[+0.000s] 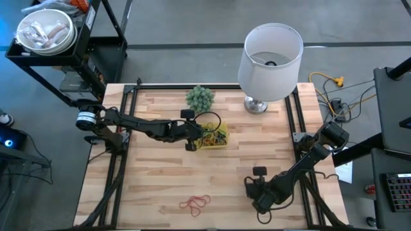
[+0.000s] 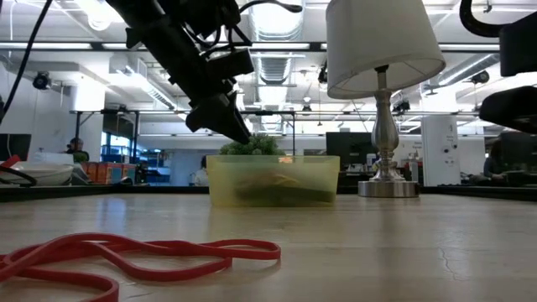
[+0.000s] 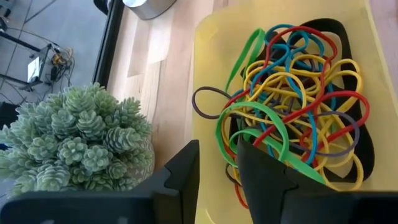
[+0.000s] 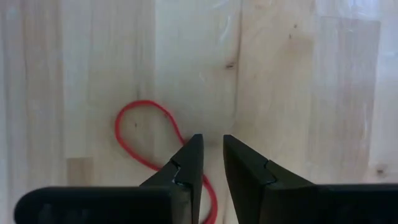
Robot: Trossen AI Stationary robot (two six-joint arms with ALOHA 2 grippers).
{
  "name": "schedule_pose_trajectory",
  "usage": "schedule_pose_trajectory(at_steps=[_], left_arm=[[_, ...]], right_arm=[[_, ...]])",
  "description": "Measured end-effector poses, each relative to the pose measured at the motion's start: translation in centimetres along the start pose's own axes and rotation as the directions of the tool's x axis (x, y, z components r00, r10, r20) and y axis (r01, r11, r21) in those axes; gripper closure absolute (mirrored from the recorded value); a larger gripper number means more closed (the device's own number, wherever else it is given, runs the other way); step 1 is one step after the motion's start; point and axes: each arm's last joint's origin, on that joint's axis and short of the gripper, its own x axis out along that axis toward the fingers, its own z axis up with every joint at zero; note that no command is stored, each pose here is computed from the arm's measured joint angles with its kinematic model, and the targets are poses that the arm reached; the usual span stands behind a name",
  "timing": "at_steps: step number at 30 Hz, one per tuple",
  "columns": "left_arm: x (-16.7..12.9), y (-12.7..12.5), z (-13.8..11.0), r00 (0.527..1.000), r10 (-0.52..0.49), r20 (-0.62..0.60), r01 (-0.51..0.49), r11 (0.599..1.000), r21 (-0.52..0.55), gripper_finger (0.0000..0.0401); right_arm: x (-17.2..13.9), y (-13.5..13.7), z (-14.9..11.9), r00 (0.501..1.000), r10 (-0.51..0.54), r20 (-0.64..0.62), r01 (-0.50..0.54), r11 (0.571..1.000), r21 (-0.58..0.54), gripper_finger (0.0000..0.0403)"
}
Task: Pick and place rubber bands into bin
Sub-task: Put the red rubber band into the yellow bin
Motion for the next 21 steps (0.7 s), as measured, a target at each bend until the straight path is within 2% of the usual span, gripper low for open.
schedule_pose_trajectory(at_steps=[13,21], left_arm=[[0.08,-0.12,-0.27,1.000,-0.002,-0.007,0.002,1.000,0.002,0.0308],[0.10,-0.14,-0.33,1.000,-0.002,-0.008,0.002,1.000,0.003,0.0308]], right_arm=[[-0.46,0.53,0.32,0.999,0.039,0.001,-0.039,0.999,-0.035,0.0344],[-0.47,1.01,0.84,0.995,0.083,0.062,-0.081,0.996,-0.043,0.0337]])
